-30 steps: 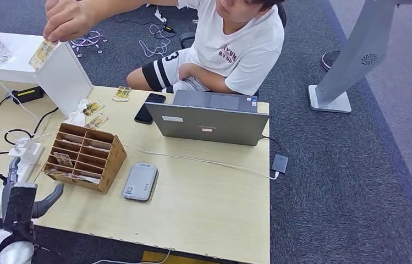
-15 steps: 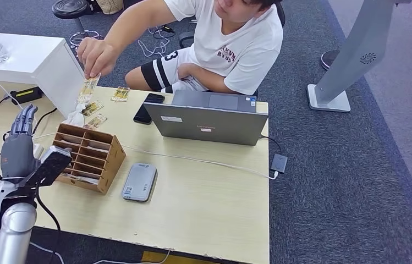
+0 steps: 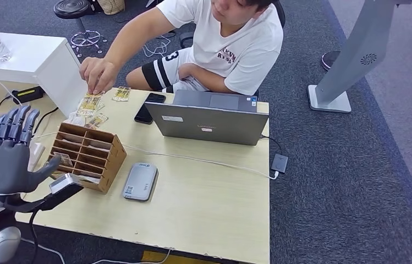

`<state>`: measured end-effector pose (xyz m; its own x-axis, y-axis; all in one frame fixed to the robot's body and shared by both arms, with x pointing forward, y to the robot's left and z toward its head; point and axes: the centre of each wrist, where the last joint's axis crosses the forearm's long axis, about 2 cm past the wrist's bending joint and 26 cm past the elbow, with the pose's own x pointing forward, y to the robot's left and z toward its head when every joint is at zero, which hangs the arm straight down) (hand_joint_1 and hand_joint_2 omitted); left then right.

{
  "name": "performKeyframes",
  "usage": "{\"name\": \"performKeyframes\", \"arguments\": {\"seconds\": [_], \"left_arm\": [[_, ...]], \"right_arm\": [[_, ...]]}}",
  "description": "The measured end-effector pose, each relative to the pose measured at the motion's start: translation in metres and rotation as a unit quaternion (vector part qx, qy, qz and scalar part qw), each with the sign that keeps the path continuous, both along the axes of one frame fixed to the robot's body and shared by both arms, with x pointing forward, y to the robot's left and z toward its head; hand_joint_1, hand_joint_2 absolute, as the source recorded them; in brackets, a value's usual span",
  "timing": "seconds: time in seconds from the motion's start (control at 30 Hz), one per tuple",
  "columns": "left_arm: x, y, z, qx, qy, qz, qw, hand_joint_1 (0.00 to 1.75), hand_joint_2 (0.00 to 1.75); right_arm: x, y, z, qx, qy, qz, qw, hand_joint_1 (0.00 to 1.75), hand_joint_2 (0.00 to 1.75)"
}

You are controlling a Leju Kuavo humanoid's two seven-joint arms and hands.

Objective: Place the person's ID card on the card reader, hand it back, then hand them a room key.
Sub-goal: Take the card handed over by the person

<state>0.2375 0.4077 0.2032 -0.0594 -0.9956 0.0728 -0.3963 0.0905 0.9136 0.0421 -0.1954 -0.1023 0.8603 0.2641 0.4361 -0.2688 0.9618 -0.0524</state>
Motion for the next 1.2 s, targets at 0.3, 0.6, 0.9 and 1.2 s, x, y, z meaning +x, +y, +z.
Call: {"name": "performKeyframes", "arguments": {"seconds": [0.3,0.6,0.9,1.2], "left_arm": [[0.032,-0.02,0.019,0.083,-0.042,0.013,0.996,0.0,1.75],[0.071,-0.048,0.018,0.121,-0.039,0.005,0.992,0.0,1.75],[0.081,-0.067,0.011,0.121,-0.019,-0.012,0.992,1.75,1.75],[0.082,-0.078,0.005,0.107,-0.007,-0.03,0.994,1.75,1.75]], "right_arm": [[0.009,0.007,0.002,0.001,0.008,0.038,0.999,0.0,1.75],[0.016,0.012,0.004,0.003,0.012,0.067,0.998,0.0,1.75],[0.018,0.013,0.005,0.003,0.011,0.076,0.997,0.0,1.75],[0.018,0.013,0.005,0.001,0.012,0.078,0.997,0.0,1.75]]}}
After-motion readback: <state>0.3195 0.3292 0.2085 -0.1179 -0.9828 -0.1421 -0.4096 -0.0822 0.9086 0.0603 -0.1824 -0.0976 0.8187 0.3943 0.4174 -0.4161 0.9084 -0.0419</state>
